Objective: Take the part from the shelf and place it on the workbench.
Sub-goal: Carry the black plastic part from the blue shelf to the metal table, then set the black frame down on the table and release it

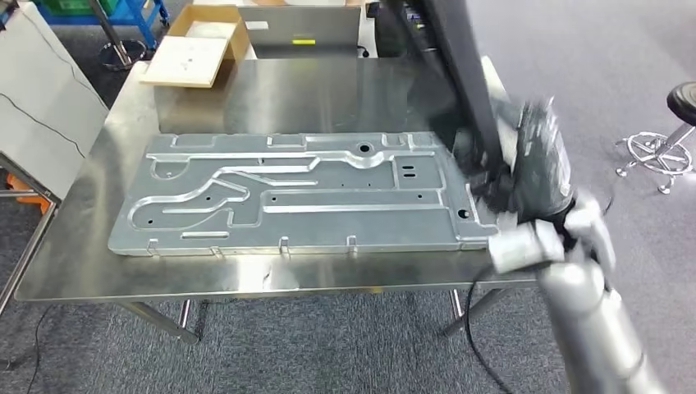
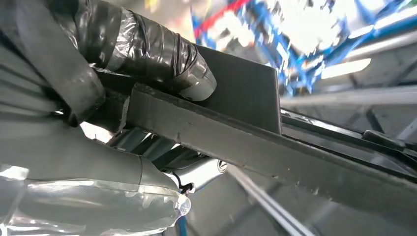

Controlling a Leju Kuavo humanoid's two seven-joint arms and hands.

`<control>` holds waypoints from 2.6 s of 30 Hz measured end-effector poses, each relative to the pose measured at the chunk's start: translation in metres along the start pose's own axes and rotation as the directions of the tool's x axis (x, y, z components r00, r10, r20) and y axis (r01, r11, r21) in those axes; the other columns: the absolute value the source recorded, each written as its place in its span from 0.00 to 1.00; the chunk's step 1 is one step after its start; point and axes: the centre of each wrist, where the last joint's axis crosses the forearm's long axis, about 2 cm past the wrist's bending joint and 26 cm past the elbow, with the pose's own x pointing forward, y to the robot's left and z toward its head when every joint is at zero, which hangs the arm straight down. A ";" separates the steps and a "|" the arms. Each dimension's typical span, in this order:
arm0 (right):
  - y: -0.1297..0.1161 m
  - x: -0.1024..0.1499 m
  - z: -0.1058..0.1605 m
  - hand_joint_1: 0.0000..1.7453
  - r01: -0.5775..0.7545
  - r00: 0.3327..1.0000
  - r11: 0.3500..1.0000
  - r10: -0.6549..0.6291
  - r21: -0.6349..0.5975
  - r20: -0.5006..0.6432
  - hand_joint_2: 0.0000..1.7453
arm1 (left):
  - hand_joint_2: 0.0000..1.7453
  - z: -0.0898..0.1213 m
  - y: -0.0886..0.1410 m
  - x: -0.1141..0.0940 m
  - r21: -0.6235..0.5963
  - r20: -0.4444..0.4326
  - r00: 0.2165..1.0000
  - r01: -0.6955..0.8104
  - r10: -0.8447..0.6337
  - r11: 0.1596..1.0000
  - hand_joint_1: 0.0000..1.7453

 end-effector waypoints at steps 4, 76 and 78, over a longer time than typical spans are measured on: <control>-0.014 -0.015 -0.030 1.00 -0.123 0.992 0.992 0.123 -0.008 -0.006 1.00 | 0.00 -0.001 0.000 0.002 -0.008 0.000 1.000 0.015 -0.015 1.000 0.00; 0.181 -0.080 -0.027 0.00 0.169 0.932 0.687 0.121 0.707 -0.341 0.00 | 0.00 -0.007 -0.007 0.014 -0.054 0.179 0.981 0.086 -0.075 0.995 0.00; 0.172 -0.078 -0.027 0.00 0.224 0.922 0.757 0.039 0.614 -0.385 0.00 | 0.00 -0.006 -0.007 0.013 -0.056 0.177 0.981 0.085 -0.074 0.995 0.00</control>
